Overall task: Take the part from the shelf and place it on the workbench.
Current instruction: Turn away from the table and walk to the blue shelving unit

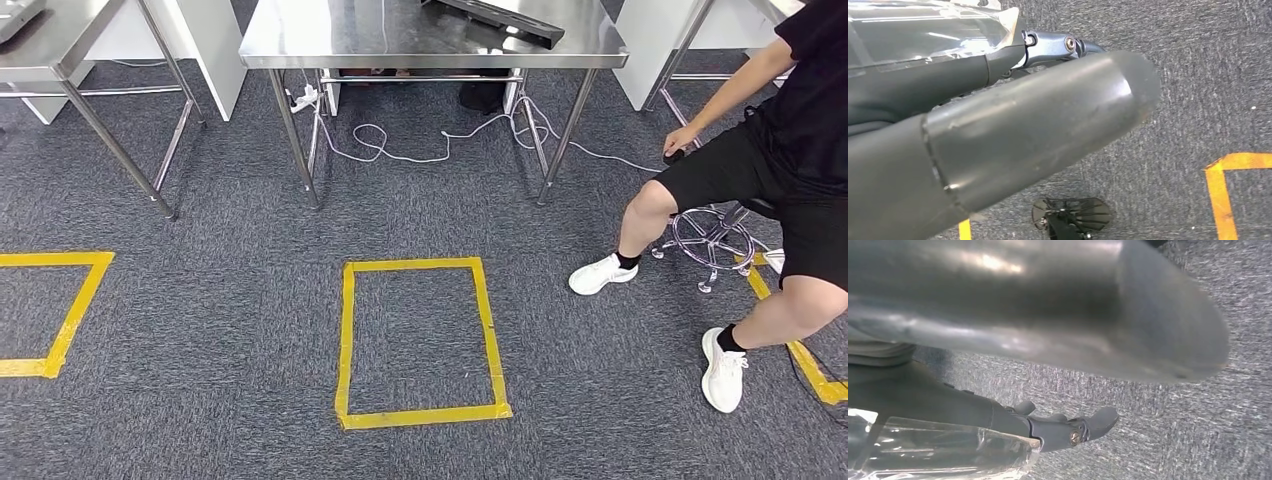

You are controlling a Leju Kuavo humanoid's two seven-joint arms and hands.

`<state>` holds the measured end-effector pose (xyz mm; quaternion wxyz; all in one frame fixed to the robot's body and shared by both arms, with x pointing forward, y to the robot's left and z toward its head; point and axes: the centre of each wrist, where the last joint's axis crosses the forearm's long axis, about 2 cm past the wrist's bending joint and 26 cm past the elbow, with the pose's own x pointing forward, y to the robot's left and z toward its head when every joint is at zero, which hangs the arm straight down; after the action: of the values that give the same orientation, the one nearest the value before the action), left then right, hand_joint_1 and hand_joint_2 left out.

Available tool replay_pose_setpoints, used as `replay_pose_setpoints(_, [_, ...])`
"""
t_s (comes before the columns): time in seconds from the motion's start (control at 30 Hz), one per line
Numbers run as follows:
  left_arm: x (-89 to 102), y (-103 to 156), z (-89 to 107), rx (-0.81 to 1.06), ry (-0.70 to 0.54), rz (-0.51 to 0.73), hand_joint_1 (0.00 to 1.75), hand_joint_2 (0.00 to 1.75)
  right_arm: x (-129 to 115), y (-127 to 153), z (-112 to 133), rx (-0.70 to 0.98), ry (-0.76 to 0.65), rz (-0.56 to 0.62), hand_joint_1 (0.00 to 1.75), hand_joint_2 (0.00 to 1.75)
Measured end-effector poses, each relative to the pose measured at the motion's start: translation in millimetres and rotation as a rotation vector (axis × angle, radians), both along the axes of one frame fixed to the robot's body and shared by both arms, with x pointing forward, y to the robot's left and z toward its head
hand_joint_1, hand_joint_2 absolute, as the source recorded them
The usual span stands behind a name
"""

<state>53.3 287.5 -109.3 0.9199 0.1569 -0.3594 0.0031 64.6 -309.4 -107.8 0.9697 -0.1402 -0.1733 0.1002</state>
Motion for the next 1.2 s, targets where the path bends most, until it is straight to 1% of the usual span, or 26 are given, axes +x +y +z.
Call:
replay_pose_setpoints(0.43, [-1.0, -0.2, -0.1, 0.004, 0.006, -0.002, 0.0, 0.0, -5.1, 1.1, -0.9, 0.019, 0.014, -0.002, 0.0, 0.0])
replay_pose_setpoints(0.6, [-2.3, -0.4, -0.3, 0.008, 0.008, -0.003, 0.0, 0.0, -1.6, 1.4, -0.4, 0.022, 0.008, -0.002, 0.0, 0.0])
replay_pose_setpoints(0.7, [0.3, -1.9, 0.1, 0.006, 0.004, -0.005, 0.0, 0.0, -1.9, -0.2, -0.4, 0.019, 0.009, -0.002, 0.0, 0.0])
replay_pose_setpoints(0.93, [0.0, -3.0, 0.1, 0.005, 0.007, -0.004, 0.0, 0.0, -5.3, -1.6, -0.9, 0.016, 0.018, -0.002, 0.0, 0.0])
replay_pose_setpoints(1.2, [3.5, -3.5, 0.6, 0.006, 0.002, -0.005, 0.0, 0.0, -3.1, -1.0, -0.6, 0.017, 0.014, -0.001, 0.0, 0.0])
